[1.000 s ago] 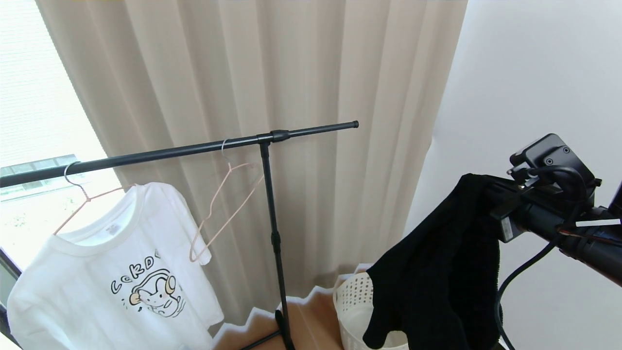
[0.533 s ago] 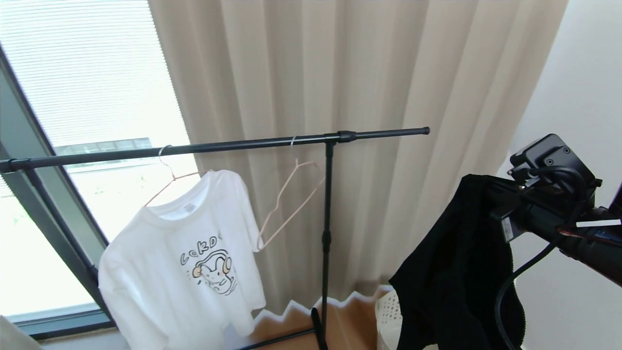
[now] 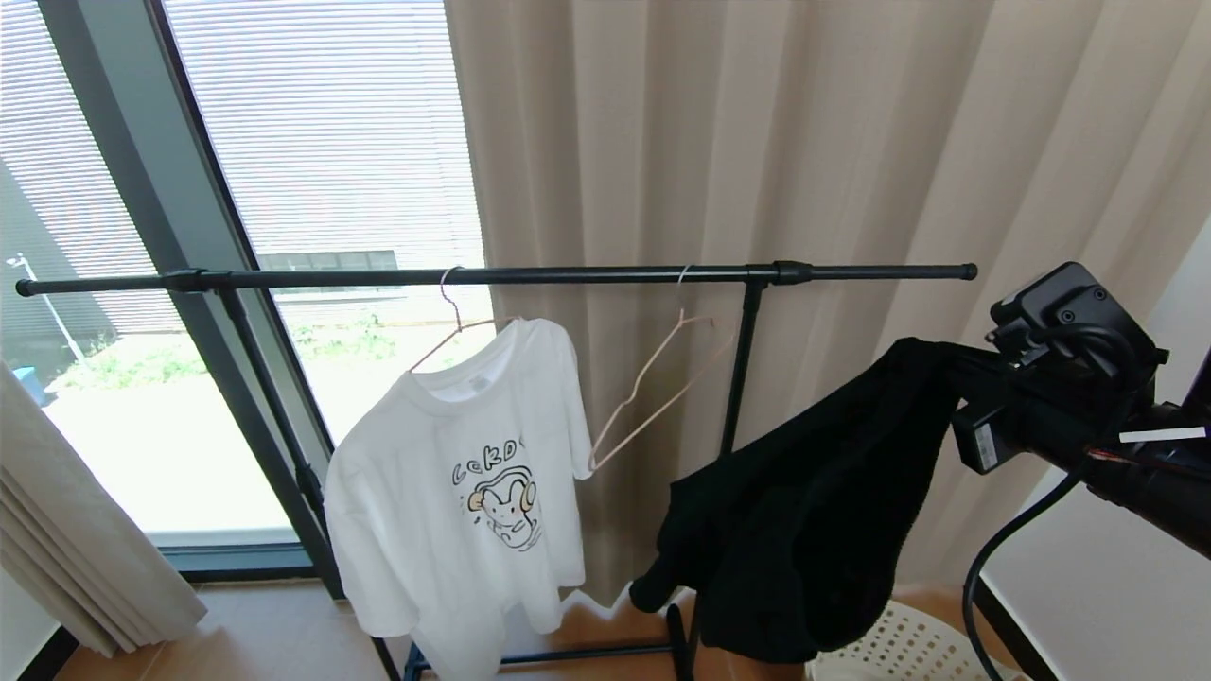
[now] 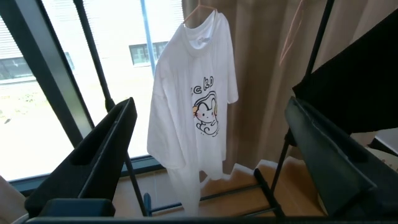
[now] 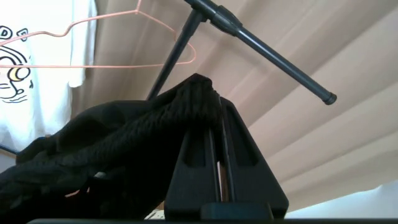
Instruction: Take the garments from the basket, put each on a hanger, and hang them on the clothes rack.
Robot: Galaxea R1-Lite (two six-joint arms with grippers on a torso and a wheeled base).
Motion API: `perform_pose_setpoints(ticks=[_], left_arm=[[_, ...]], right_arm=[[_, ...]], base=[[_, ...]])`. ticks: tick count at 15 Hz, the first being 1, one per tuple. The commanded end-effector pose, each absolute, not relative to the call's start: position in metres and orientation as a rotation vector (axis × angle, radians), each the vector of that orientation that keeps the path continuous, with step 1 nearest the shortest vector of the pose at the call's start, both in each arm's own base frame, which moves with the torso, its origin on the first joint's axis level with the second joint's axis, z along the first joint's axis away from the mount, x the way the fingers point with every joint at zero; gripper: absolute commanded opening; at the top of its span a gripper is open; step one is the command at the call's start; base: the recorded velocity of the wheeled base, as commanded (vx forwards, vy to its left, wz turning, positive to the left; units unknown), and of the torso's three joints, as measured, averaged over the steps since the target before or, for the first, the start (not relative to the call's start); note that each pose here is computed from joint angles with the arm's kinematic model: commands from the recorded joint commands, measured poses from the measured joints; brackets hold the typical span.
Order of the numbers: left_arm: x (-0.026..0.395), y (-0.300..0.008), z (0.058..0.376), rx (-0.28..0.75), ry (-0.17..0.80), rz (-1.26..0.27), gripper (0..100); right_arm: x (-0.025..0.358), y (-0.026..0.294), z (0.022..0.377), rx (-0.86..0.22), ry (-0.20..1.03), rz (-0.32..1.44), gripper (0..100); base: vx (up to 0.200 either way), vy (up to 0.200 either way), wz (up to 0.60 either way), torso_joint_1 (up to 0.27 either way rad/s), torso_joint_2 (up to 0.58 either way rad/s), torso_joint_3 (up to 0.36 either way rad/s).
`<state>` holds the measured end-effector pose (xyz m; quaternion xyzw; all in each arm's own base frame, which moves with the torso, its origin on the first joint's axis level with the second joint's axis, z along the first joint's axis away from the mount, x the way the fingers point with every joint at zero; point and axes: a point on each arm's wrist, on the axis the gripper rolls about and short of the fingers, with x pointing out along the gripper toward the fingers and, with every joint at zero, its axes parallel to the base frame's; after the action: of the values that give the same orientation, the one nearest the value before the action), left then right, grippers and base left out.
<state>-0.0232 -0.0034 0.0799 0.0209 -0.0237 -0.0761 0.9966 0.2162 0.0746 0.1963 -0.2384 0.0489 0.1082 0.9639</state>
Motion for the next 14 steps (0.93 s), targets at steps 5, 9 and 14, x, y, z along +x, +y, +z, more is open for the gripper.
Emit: perform_pose_setpoints(ticks=[5,9,14], left_arm=[[-0.023,-0.003,0.080,0.042,-0.047,-0.153,100],[-0.023,-0.003,0.080,0.043,-0.047,-0.152,100],[-0.023,-0.003,0.080,0.042,-0.047,-0.153,100]], right_arm=[[0.213,0.074,0.198,-0.480,0.090,0.230,0],[0.212,0.073,0.196,-0.485,0.094,0.228,0],[0.189,0.065,0.210,-0.490,0.022,0.203,0]], base=[[0.000,0.000,0.00,0.000,0.00,0.000],[0.000,0.000,0.00,0.000,0.00,0.000],[0.000,0.000,0.00,0.000,0.00,0.000]])
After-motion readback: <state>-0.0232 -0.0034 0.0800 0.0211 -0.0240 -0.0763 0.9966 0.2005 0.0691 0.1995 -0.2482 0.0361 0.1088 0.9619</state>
